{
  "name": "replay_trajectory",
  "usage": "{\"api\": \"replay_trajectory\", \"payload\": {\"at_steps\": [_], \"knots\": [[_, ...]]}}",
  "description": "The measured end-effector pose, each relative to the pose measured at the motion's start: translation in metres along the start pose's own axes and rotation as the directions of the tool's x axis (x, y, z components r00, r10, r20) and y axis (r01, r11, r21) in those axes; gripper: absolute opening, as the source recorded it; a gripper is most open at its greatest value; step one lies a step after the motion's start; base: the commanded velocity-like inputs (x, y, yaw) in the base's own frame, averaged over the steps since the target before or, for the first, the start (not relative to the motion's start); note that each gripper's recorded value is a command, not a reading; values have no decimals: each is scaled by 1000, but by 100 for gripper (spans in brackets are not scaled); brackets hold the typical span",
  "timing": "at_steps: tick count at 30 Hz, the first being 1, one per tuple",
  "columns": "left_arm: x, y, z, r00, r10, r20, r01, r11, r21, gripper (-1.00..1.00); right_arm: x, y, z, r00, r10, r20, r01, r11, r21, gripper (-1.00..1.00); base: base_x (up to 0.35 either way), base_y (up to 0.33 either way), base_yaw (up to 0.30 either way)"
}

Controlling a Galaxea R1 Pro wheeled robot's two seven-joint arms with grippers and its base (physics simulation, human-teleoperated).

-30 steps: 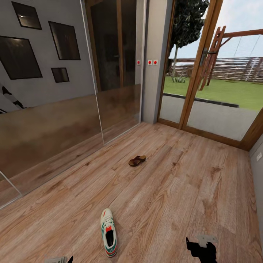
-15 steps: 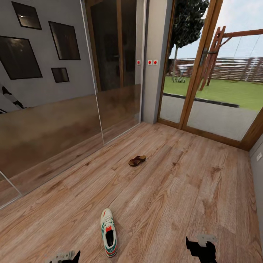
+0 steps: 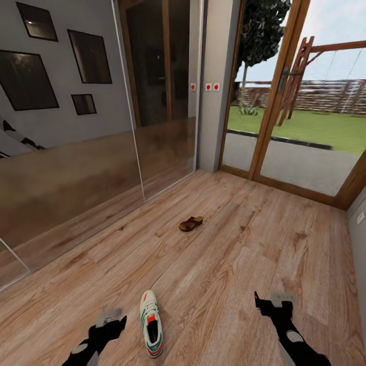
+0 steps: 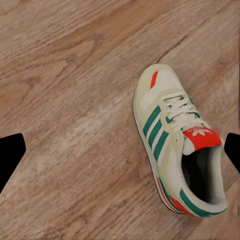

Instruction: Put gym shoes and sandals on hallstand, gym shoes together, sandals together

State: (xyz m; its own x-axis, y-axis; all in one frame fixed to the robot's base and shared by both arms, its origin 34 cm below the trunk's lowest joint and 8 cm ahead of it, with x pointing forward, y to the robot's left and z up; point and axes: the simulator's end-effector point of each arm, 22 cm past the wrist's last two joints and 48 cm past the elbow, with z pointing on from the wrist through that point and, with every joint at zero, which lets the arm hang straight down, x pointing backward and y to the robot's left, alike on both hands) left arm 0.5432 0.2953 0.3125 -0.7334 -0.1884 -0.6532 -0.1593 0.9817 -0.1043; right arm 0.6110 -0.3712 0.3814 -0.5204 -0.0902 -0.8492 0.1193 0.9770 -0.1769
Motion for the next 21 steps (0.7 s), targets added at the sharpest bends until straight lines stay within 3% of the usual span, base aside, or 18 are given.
{"api": "replay_trajectory", "payload": {"at_steps": [5,9,21], "knots": [[-28,-16,11,1000,5,-10,-5,1000,2,100,-26,11,7,1000,-16,26,18,998,-54,100,0,0,0],[-56,-33,19,1000,18,-17,-17,1000,11,100,-47,20,16,1000,-30,-3,29,994,-102,100,0,0,0],[-75,-53,23,1000,20,-20,-20,999,28,100,-102,29,23,999,-25,-26,21,990,-136,100,0,0,0]]}}
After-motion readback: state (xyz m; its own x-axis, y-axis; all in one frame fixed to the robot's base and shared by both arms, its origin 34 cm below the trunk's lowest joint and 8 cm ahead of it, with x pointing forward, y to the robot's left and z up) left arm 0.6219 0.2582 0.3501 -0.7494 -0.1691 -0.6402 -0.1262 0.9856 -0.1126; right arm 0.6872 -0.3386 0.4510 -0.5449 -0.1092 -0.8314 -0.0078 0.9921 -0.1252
